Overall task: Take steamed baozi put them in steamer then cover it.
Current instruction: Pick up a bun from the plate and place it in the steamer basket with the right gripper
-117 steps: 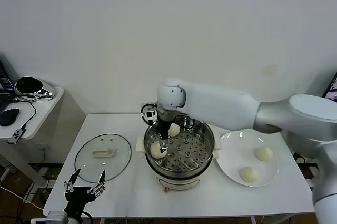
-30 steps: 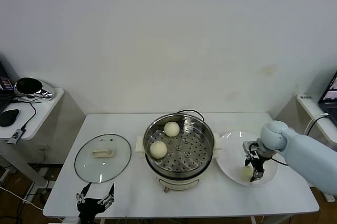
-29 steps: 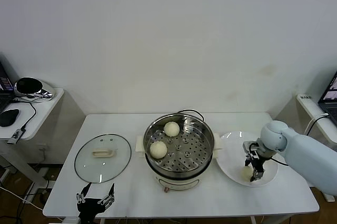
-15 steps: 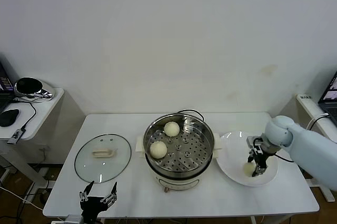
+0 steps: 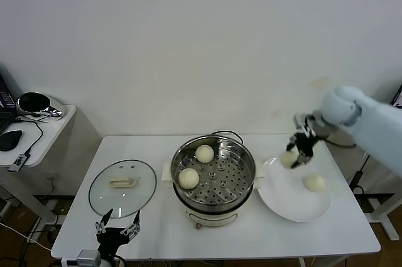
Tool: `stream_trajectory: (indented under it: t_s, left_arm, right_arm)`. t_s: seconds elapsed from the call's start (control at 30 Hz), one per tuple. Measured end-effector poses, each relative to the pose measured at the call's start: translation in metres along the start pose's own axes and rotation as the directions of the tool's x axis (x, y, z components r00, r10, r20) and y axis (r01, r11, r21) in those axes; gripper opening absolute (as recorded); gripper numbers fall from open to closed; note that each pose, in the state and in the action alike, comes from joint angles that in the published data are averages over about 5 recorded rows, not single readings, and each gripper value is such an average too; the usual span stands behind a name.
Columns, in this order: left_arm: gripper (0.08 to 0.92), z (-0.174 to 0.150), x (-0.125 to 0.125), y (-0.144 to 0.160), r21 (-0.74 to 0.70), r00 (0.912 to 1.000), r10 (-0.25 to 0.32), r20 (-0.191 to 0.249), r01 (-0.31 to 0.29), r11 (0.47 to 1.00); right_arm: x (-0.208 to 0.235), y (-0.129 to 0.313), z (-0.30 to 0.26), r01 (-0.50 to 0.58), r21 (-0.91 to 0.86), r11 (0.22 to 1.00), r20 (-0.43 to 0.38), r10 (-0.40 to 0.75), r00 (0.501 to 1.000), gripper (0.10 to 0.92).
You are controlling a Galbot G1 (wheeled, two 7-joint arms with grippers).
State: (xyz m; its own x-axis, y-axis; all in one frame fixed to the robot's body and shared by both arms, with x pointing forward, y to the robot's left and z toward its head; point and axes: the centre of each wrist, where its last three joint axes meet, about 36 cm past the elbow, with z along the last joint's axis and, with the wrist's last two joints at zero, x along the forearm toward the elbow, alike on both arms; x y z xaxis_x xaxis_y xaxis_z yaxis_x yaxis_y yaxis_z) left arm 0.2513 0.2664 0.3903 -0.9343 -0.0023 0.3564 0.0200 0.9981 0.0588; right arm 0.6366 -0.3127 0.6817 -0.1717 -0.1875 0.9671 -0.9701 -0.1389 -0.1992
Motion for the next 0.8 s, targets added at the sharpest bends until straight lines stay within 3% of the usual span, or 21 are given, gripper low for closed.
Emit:
stream_trajectory:
  t_s: [0.2, 0.33, 0.53, 0.8]
  left_arm:
    - [0.823, -0.005, 0.003, 0.002, -0.004, 0.9997, -0.016, 0.018, 0.016, 1.000]
    - [0.823, -0.009, 0.005, 0.004, -0.005, 0.9992, -0.026, 0.029, 0.027, 1.000]
    - [0.823, -0.013, 0.008, 0.003, -0.007, 0.9985, -0.033, 0.044, 0.033, 0.999]
    - [0.823, -0.014, 0.008, 0.003, -0.006, 0.9980, -0.037, 0.052, 0.037, 0.999]
  right_arm:
    - [0.020, -0.032, -0.042, 0.013, 0.204, 0.979, 0.108, -0.035, 0.994, 0.577]
    - [0.021, -0.047, -0.074, 0.002, 0.409, 0.913, 0.154, -0.072, 0.985, 0.577]
    - [0.010, -0.058, -0.125, -0.015, 0.685, 0.728, 0.144, -0.115, 0.983, 0.579]
    - [-0.011, -0.053, -0.173, 0.004, 0.908, 0.420, 0.048, -0.113, 0.992, 0.582]
